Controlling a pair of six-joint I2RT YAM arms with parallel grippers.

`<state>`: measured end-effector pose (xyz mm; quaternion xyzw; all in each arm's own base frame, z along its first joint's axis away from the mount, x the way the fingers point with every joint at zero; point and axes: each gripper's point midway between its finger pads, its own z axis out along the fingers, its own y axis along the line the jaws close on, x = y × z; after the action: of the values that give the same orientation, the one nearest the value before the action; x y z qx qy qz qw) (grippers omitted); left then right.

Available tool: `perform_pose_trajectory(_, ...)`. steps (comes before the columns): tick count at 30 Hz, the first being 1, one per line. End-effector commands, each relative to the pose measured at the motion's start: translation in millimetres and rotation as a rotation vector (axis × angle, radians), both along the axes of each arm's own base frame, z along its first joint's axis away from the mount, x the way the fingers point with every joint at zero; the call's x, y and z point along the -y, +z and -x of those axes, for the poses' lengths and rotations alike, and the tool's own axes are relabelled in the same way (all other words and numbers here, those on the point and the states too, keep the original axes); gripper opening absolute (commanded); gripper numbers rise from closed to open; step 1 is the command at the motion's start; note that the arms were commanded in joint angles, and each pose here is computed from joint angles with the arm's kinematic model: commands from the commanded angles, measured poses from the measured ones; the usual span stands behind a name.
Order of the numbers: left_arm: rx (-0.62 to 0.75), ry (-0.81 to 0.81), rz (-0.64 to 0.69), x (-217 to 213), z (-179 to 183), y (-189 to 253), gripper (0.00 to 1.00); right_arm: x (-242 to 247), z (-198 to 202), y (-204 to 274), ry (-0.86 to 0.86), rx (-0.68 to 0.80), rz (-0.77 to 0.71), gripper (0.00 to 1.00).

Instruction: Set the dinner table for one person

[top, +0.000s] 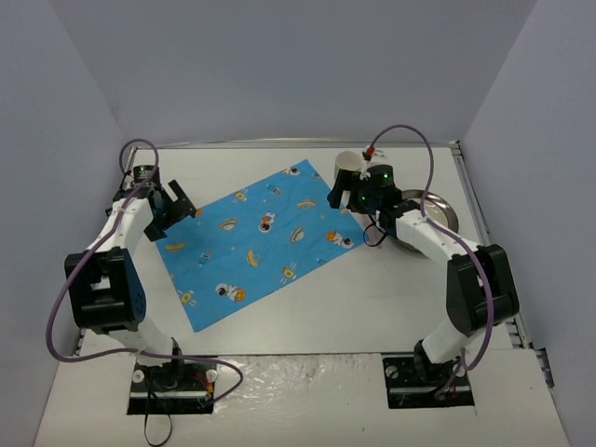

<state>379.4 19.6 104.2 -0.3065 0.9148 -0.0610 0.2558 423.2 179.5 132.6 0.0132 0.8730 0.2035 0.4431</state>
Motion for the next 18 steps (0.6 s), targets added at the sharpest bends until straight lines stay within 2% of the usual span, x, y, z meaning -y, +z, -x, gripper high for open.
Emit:
perform_pose_trajectory(1, 0.098, -0.036, -0.003, 11, 5, 37, 0.94, -3, 13, 32, 0.013, 0.060, -0.044, 0.94)
perform_pose_trajectory(6, 0.087, -0.045, 0.004, 19, 30, 34, 0.94, 10, 36, 38, -0.008, 0.062, -0.080, 0.94)
perform_pose_trajectory(10, 0.073, -0.068, -0.034, 17, 48, 23, 0.94, -3, 49, 26, 0.073, 0.005, -0.128, 0.93)
perform_pose_trajectory(15, 0.038, -0.068, -0.033, 16, 45, -5, 0.94, -24, 45, -3, 0.105, -0.043, -0.199, 0.91)
perform_pose_trajectory(18, 0.018, -0.063, -0.027, 16, 35, -18, 0.92, -42, 34, -13, 0.112, -0.037, -0.249, 0.86)
